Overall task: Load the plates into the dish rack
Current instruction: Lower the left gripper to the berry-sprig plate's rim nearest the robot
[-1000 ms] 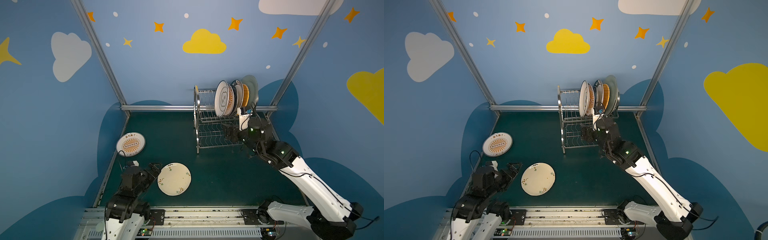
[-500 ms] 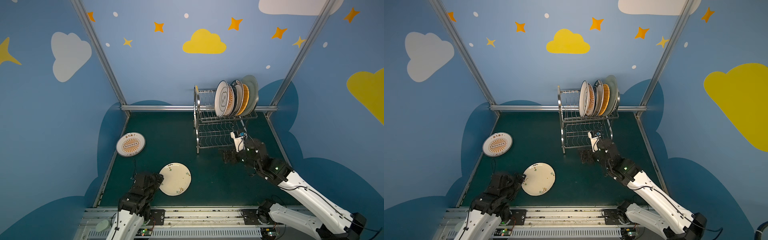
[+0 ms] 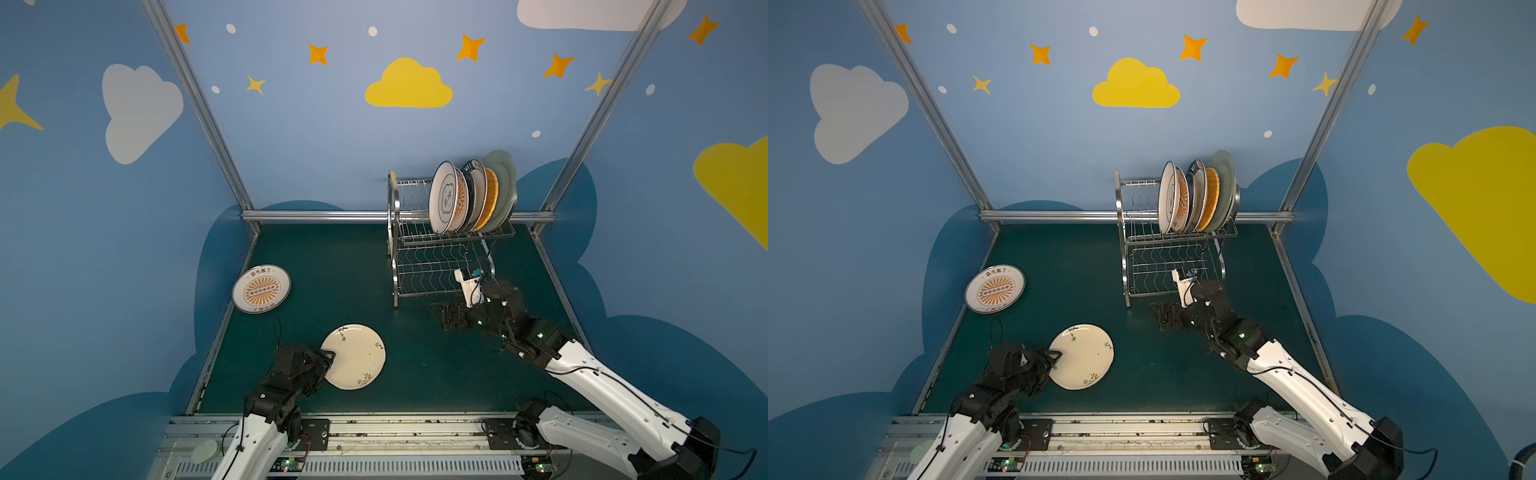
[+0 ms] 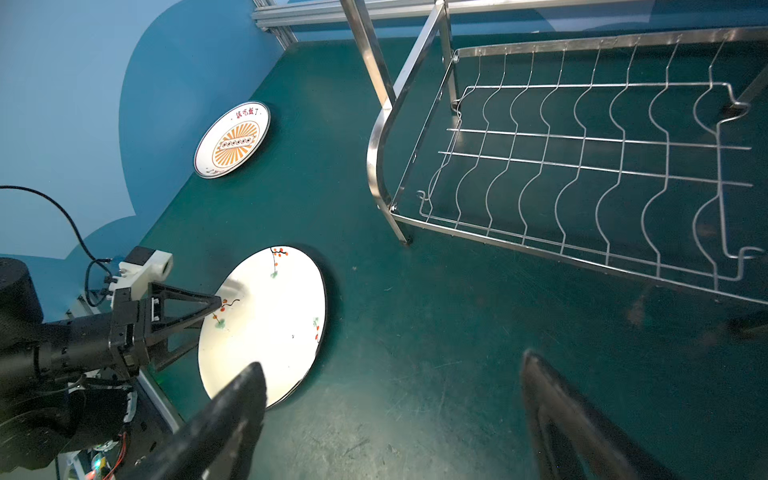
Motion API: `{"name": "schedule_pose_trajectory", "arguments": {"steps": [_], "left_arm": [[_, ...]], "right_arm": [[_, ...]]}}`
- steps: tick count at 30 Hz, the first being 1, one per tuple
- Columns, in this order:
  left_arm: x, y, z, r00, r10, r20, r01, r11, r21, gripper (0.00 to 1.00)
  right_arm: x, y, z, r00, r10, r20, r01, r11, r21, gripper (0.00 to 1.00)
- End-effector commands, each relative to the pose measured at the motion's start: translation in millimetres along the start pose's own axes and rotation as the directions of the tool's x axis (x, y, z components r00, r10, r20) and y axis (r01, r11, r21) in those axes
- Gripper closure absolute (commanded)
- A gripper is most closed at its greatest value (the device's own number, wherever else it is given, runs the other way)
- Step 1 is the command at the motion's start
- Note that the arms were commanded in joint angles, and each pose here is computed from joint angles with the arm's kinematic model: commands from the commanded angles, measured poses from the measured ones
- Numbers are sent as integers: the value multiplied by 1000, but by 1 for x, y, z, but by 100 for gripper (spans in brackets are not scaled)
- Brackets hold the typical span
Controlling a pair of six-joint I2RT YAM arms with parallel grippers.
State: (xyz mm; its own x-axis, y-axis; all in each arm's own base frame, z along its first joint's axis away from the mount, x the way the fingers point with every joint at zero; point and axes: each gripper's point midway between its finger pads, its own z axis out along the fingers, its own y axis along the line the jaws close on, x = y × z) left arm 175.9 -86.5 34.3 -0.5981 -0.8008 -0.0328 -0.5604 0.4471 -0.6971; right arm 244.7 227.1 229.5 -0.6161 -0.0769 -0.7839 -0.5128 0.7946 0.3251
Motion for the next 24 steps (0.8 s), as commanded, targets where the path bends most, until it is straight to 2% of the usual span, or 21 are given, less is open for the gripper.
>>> {"name": "schedule_pose_trajectory", "arguments": {"steps": [1, 11, 13, 17, 19, 24], "left_arm": [[17, 12, 20, 995, 15, -94, -11, 999, 40, 36], [27, 3, 35, 984, 66, -168, -55, 996, 73, 45], [27, 3, 38, 982, 79, -173, -68, 995, 67, 50], [27, 9, 44, 979, 95, -180, -92, 995, 24, 56], [26, 17, 47, 979, 90, -184, -99, 994, -39, 59], [26, 20, 57, 971, 104, -214, -121, 990, -71, 60]], "right_arm": [[4, 3, 8, 1000, 25, -10, -26, 999, -36, 6], [23, -1, 28, 992, 104, -67, -108, 992, -64, 6], [25, -1, 29, 991, 113, -73, -118, 991, -67, 5], [26, 0, 30, 988, 129, -80, -135, 988, -70, 5], [28, 0, 30, 986, 141, -86, -147, 987, -71, 6], [33, -1, 30, 980, 166, -106, -173, 983, -66, 6]]}}
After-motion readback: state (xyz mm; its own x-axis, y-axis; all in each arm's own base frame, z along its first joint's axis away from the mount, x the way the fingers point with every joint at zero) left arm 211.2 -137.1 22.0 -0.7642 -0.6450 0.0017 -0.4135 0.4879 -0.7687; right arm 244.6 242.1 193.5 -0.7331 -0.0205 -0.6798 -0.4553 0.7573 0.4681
